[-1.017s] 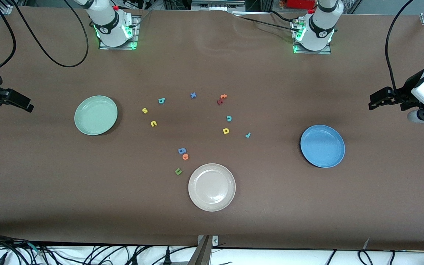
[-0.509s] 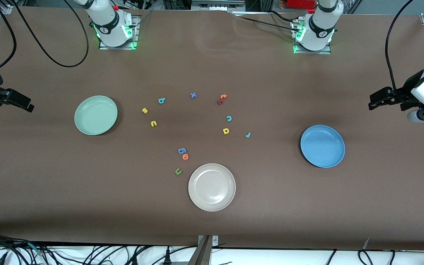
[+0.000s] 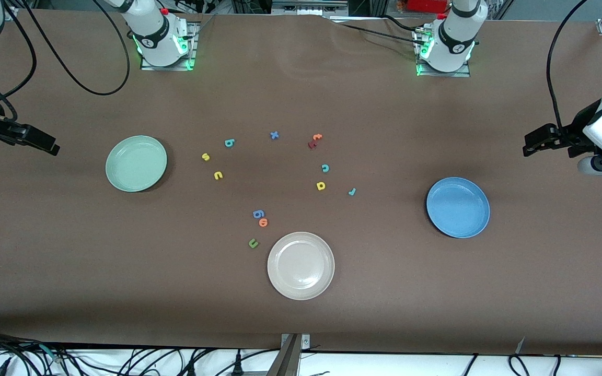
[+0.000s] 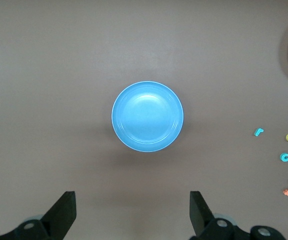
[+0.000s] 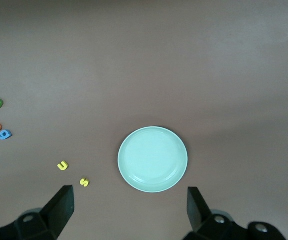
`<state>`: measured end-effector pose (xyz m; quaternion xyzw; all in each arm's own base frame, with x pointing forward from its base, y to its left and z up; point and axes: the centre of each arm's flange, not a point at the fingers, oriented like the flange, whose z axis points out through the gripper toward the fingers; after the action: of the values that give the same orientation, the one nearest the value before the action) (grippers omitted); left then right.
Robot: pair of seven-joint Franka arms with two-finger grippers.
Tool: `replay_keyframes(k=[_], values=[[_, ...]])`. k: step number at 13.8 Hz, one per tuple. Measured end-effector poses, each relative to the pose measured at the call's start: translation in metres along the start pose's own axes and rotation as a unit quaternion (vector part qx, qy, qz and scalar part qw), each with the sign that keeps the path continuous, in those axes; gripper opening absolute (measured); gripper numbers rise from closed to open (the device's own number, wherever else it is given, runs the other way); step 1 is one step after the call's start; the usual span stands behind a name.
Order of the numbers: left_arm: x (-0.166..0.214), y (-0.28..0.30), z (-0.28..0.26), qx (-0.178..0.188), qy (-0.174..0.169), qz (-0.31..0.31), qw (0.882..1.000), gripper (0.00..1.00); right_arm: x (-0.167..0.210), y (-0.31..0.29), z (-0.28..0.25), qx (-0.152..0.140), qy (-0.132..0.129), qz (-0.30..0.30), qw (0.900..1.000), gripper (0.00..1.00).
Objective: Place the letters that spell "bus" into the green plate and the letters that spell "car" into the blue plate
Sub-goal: 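Reach the right gripper to teal q while the left gripper reaches teal r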
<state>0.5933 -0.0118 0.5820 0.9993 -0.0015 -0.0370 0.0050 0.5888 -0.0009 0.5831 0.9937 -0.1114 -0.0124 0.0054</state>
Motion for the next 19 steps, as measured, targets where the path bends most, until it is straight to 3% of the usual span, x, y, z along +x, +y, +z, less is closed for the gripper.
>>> replay_keyframes(k=[7,12,15,19], values=[[0.006,0.008,0.019,0.0,-0.018,0.007,1.0,1.0,-0.003,-0.008,0.004,-0.001,-0.006,0.007,1.0,1.0],[0.018,0.091,0.071,0.01,-0.061,0.038,0.997,1.0,-0.008,-0.019,0.021,-0.005,-0.025,0.0,1.0,1.0],[0.025,0.157,0.11,0.016,-0.063,0.036,0.997,1.0,-0.015,-0.04,0.027,-0.007,-0.031,0.039,0.999,1.0],[0.042,0.185,0.155,-0.006,-0.058,0.03,0.998,1.0,-0.037,-0.093,0.045,-0.017,-0.047,0.104,0.993,1.0]])
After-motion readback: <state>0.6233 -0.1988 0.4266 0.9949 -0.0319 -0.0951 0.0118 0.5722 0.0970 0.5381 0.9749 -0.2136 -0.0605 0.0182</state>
